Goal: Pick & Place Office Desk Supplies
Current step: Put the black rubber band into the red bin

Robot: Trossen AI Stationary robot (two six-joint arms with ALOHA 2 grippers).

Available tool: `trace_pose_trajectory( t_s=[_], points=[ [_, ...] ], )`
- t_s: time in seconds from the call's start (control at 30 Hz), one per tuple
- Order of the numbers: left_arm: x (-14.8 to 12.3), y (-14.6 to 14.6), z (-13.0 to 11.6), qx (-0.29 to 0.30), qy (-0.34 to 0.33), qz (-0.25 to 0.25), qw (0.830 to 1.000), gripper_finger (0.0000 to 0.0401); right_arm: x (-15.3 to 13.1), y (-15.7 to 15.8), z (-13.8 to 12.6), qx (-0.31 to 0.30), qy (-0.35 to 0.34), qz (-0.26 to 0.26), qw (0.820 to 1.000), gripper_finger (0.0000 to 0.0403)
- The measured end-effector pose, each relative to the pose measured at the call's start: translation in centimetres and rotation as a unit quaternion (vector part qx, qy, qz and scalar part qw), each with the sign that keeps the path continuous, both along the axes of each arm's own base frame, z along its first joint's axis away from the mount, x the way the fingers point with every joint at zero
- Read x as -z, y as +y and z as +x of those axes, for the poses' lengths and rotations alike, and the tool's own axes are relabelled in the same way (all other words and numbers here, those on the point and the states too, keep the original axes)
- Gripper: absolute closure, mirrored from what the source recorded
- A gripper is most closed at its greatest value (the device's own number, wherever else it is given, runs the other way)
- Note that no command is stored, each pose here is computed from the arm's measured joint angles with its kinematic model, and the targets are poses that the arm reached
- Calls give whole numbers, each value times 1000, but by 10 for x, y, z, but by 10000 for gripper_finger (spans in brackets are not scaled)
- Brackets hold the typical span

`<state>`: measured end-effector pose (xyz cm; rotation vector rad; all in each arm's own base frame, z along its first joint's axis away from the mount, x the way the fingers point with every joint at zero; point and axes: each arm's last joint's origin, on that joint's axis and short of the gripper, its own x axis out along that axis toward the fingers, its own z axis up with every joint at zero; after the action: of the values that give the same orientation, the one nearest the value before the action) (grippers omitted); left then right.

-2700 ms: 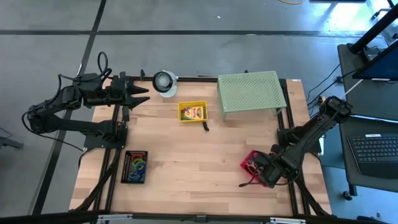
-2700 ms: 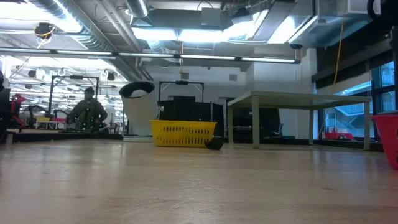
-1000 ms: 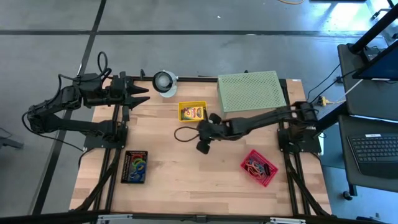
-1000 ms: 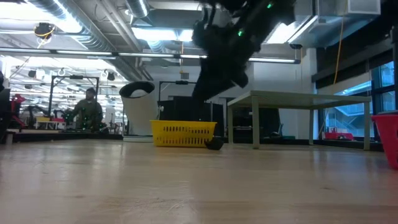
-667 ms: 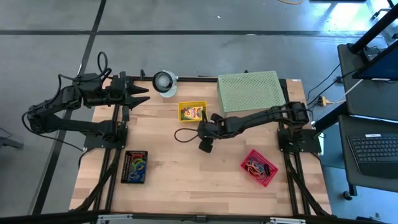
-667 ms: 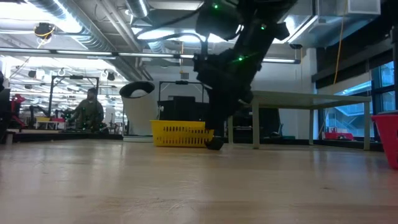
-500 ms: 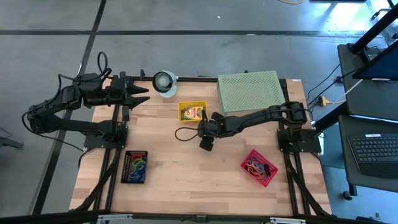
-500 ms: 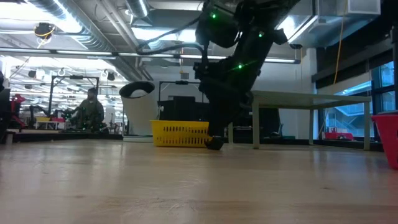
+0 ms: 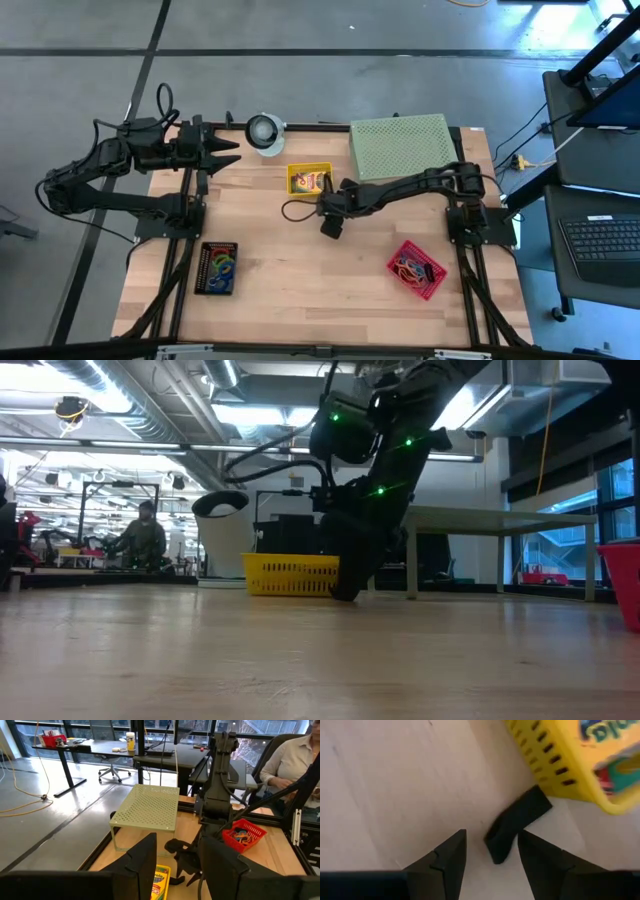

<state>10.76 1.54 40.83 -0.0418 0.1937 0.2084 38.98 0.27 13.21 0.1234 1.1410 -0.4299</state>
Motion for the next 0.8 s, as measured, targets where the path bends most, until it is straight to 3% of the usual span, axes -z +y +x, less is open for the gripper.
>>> trace_pose_trajectory(
  t_s=[0.27, 0.53, 0.8],
  points=[
    [0, 0, 0, 0, 0, 0, 1000, 260, 10, 0, 3, 13, 2, 9, 1000, 258],
    [0, 0, 0, 0, 0, 0, 1000, 260, 11, -1, 3, 27, -1, 19, 999, 386],
    [0, 0, 0, 0, 0, 0, 1000, 260, -1, 1, -1, 67, -20, 47, 996, 397]
  ],
)
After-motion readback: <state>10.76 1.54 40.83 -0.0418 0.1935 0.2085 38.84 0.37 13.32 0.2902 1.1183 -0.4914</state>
